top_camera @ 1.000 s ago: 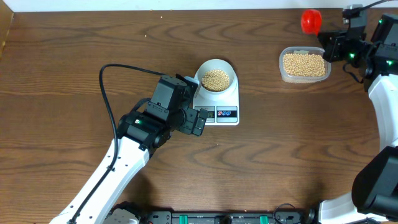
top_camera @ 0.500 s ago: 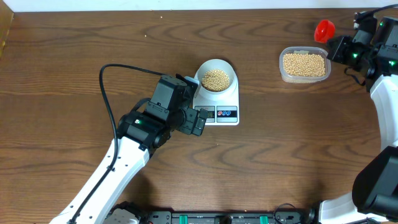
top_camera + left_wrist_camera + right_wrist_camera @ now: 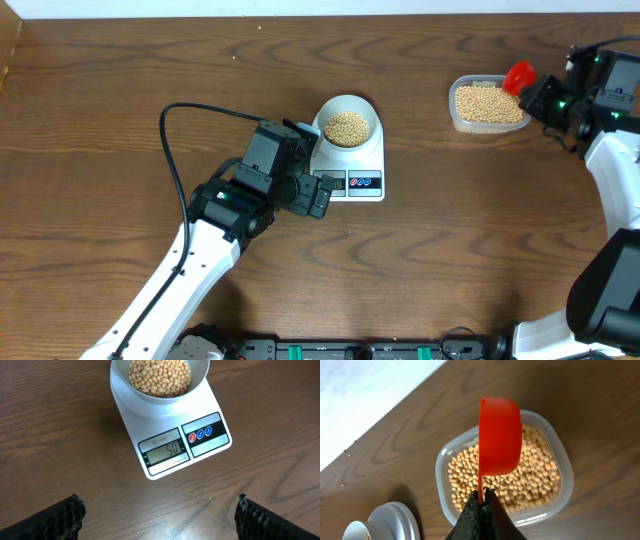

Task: Scoop item into bowl and weigh 50g on scale
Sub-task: 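Lower the red scoop into the tub and open the right gripper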

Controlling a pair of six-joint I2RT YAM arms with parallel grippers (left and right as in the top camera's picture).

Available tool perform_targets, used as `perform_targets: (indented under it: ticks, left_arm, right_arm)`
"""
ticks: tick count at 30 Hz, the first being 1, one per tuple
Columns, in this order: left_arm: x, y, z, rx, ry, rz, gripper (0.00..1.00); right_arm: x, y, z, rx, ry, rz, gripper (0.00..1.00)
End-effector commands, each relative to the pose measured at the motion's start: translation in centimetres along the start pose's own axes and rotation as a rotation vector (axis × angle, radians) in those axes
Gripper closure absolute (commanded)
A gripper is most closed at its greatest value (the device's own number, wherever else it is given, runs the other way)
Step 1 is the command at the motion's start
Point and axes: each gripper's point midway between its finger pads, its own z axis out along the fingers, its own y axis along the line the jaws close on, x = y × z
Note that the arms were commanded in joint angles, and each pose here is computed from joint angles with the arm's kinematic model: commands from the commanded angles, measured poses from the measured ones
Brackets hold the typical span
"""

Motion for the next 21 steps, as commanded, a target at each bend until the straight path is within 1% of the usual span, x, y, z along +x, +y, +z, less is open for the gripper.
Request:
perform_targets:
  ticks: [1,3,4,6,10,12,13,17,18,20,21]
  left_arm:
    - [0.2,0.0,-0.2,0.007,-0.001,0.015,0.02]
    - [0.2,0.0,-0.2,0.007,-0.002,0.015,0.02]
    - [0.2,0.0,-0.2,0.007,-0.002,0.015,0.02]
    - [0.2,0.0,-0.2,0.007,-0.002,0.015,0.02]
    - [0.2,0.0,-0.2,0.007,-0.001,0.015,0.02]
    - [0.2,0.0,-0.2,0.007,-0.002,0.015,0.02]
    - [0.2,0.0,-0.2,0.007,-0.001,0.015,0.02]
    - [0.2,0.0,-0.2,0.007,-0.001,0.015,0.02]
    - [0.2,0.0,-0.2,0.007,-0.001,0.015,0.02]
    - [0.2,0.0,-0.2,0.007,-0.001,0.015,0.02]
    - [0.2,0.0,-0.2,0.007,-0.001,0.015,0.02]
  right_arm:
    - [0.6,-0.7,-0.2,0.019,0.004,0.061,0.99]
    - [1.1,-1.0,-0.1,0.024,0.015,0.08,0.98]
    - [1.4,-1.1,0.0,0.024,0.023,0.085,0.95]
    - [2.0,-1.4,0.2,0.029,0.037,0.105,0.93]
    - [3.1,-1.3,0.4,0.007,0.07,0.121,0.73]
    - [3.7,-1.3,0.4,0.004,0.097,0.131,0.55]
    - [3.9,-1.4,0.4,0.008,0.103,0.135,0.5]
    - [4.8,-1.8,0.2,0.026,0.14,0.154,0.31]
    - [5.0,-1.9,0.2,0.03,0.147,0.158,0.29]
    - [5.4,-2.3,-0.1,0.042,0.162,0.172,0.2]
    - [5.5,-2.5,-0.2,0.048,0.169,0.179,0.18]
